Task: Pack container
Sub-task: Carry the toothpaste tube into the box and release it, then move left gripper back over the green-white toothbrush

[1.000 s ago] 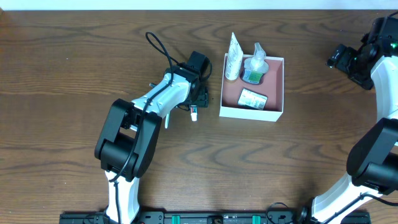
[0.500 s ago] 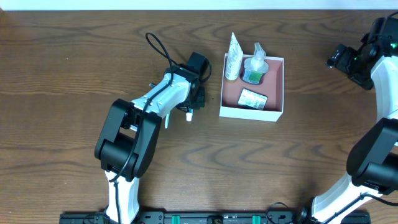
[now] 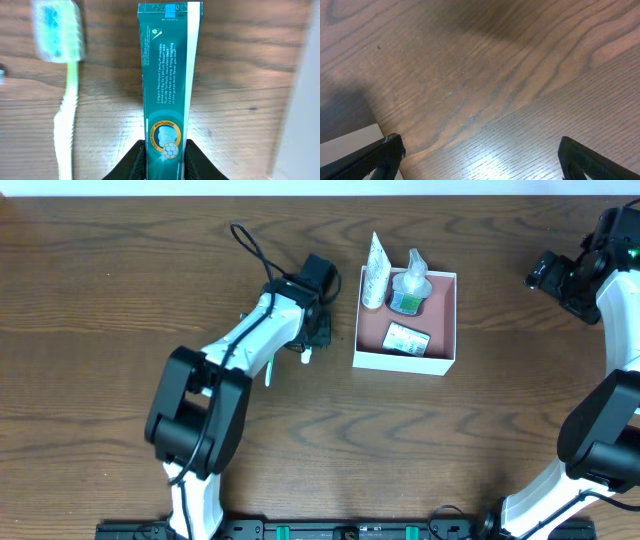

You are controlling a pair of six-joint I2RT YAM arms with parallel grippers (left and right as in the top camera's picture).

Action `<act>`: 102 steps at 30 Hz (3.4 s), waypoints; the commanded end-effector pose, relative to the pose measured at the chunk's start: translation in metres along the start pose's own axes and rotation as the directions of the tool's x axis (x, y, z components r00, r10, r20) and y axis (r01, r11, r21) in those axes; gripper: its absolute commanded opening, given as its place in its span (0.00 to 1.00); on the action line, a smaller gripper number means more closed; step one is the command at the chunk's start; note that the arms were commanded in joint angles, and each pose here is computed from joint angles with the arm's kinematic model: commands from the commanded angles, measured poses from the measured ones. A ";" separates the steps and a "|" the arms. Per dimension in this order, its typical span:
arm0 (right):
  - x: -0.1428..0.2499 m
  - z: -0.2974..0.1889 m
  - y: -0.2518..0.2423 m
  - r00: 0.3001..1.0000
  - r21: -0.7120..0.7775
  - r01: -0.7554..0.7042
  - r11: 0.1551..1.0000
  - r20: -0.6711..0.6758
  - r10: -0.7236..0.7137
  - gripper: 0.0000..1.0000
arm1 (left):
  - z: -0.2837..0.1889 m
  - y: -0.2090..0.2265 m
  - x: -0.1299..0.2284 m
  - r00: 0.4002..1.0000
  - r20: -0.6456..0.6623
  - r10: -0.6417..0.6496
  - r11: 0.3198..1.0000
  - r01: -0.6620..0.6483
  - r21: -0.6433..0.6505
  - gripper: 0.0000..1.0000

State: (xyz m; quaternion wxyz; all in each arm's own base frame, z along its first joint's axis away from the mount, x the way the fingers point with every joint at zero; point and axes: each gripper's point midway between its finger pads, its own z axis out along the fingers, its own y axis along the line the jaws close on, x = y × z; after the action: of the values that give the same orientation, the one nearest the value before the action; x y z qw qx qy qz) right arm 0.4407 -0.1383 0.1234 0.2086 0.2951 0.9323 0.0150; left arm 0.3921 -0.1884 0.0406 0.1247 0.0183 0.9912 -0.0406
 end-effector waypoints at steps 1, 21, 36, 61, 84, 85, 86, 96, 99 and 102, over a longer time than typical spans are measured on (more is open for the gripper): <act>0.002 0.002 0.000 1.000 0.004 -0.008 1.000 -0.006 0.008 0.99 | -0.045 -0.006 -0.025 0.993 0.116 0.013 0.999 -0.017 0.039 0.25; 0.002 0.002 0.000 1.000 0.005 -0.008 1.000 -0.006 0.008 0.99 | -0.197 -0.166 -0.006 0.640 0.581 0.503 0.747 -0.660 0.081 0.25; 0.002 0.002 0.000 1.000 0.005 -0.008 1.000 -0.006 0.008 0.99 | -0.099 -0.202 -0.012 0.598 0.526 0.605 0.685 -0.727 0.038 0.26; 0.002 0.002 0.000 1.000 0.004 -0.008 1.000 -0.006 0.008 0.99 | -0.178 -0.018 -0.051 0.821 0.456 0.343 0.927 -0.217 -0.306 0.92; 0.002 0.002 0.000 1.000 0.005 -0.008 1.000 -0.006 0.008 0.99 | -0.016 0.083 0.019 0.973 -0.188 0.136 0.988 -0.147 -0.041 0.92; 0.002 0.002 0.000 1.000 0.005 -0.008 1.000 -0.006 0.008 0.99 | -0.011 0.080 0.022 0.970 -0.204 0.135 0.990 -0.141 -0.017 0.92; 0.002 0.002 0.000 1.000 0.005 -0.008 1.000 -0.006 0.008 0.99 | -0.007 0.077 0.024 0.968 -0.217 0.130 0.991 -0.134 -0.003 0.92; 0.002 0.002 0.000 1.000 0.005 -0.008 1.000 -0.006 0.008 0.99 | 0.003 0.077 0.030 0.966 -0.247 0.074 0.997 -0.080 -0.014 0.87; 0.002 0.002 0.000 1.000 0.005 -0.008 1.000 -0.006 0.008 0.99 | 0.005 0.077 0.031 0.965 -0.252 0.076 0.996 -0.082 -0.017 0.87; 0.002 0.002 0.000 1.000 0.005 -0.008 1.000 -0.006 0.008 0.99 | 0.010 0.078 0.034 0.961 -0.266 0.074 0.996 -0.082 -0.019 0.87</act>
State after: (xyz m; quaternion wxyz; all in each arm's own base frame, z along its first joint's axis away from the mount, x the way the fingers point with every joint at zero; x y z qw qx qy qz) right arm 0.4406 -0.1383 0.1232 0.2082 0.2952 0.9324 0.0148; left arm 0.3722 -0.1089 0.0264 0.0107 0.0633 0.9978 -0.0168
